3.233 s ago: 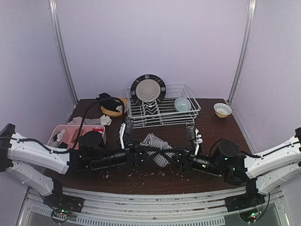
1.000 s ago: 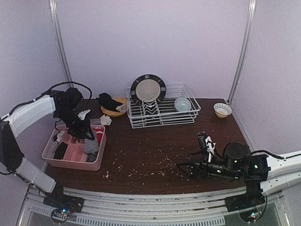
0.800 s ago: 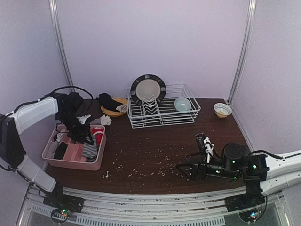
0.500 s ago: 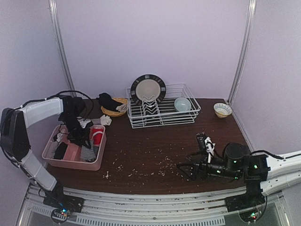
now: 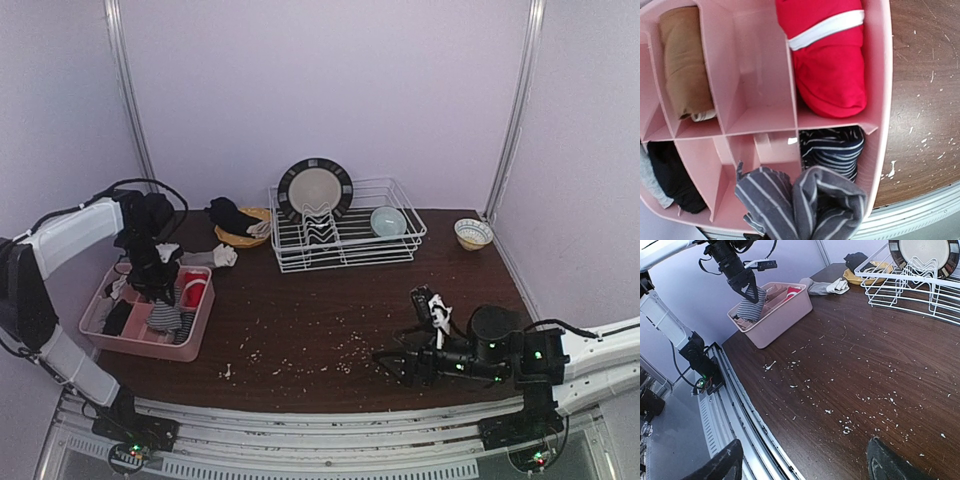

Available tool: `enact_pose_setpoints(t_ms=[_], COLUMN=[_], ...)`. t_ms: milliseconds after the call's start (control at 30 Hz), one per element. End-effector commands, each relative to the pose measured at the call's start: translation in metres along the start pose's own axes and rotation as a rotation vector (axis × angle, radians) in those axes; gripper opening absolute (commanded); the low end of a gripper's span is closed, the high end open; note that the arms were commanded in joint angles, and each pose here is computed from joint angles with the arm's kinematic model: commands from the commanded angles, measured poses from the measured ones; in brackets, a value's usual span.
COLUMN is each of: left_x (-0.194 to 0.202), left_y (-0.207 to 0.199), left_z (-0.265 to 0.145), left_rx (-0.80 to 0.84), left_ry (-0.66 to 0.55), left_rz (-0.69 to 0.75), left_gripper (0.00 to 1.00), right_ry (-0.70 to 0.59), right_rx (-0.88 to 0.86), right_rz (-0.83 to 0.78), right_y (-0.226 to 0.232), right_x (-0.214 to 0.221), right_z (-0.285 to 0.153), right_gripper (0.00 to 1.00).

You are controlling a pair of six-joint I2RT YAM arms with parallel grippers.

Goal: Roll the underwear
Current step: Place the underwear in the storage box.

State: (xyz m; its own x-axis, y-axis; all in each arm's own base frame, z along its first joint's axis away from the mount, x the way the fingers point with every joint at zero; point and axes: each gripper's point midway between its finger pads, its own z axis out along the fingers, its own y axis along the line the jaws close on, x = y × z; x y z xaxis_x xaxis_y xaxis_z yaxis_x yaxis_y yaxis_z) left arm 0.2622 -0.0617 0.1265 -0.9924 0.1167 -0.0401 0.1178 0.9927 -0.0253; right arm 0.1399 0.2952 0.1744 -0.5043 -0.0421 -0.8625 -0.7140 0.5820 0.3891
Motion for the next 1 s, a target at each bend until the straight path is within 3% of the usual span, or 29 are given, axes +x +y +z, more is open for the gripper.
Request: enact_pose_setpoints(t_ms=[0, 233, 400, 600, 867, 967], left_x=[0.002, 0.004, 0.008, -0.005, -0.024, -0.036], left_y=[0.013, 0.020, 0.001, -0.067, -0.186, -0.211], left_z=[-0.020, 0.014, 0.045, 0.042, 0.058, 0.055], left_rx=[-0.056, -0.103, 0.008, 0.241, 0.350, 0.349], left_ry=[-0.044, 0.065, 0.127, 0.027, -0.027, -0.044], left_rz=[-0.012, -0.034, -0.028, 0.009, 0.134, 0.165], left_gripper=[0.00, 0.00, 0.00, 0.00, 0.00, 0.00], right_ry=[-0.004, -0.005, -0.016, -0.029, -0.038, -0.035], right_rx=[-0.015, -0.009, 0.008, 0.038, 0.066, 0.075], right_rz=[-0.007, -0.006, -0.012, -0.025, -0.033, -0.033], right_y=[0.002, 0.001, -0.003, -0.007, -0.009, -0.010], right_x=[-0.001, -0.002, -0.005, -0.011, -0.019, -0.021], right_z=[0.003, -0.001, -0.008, -0.014, -0.014, -0.014], right_gripper=[0.82, 0.82, 0.82, 0.82, 0.82, 0.82])
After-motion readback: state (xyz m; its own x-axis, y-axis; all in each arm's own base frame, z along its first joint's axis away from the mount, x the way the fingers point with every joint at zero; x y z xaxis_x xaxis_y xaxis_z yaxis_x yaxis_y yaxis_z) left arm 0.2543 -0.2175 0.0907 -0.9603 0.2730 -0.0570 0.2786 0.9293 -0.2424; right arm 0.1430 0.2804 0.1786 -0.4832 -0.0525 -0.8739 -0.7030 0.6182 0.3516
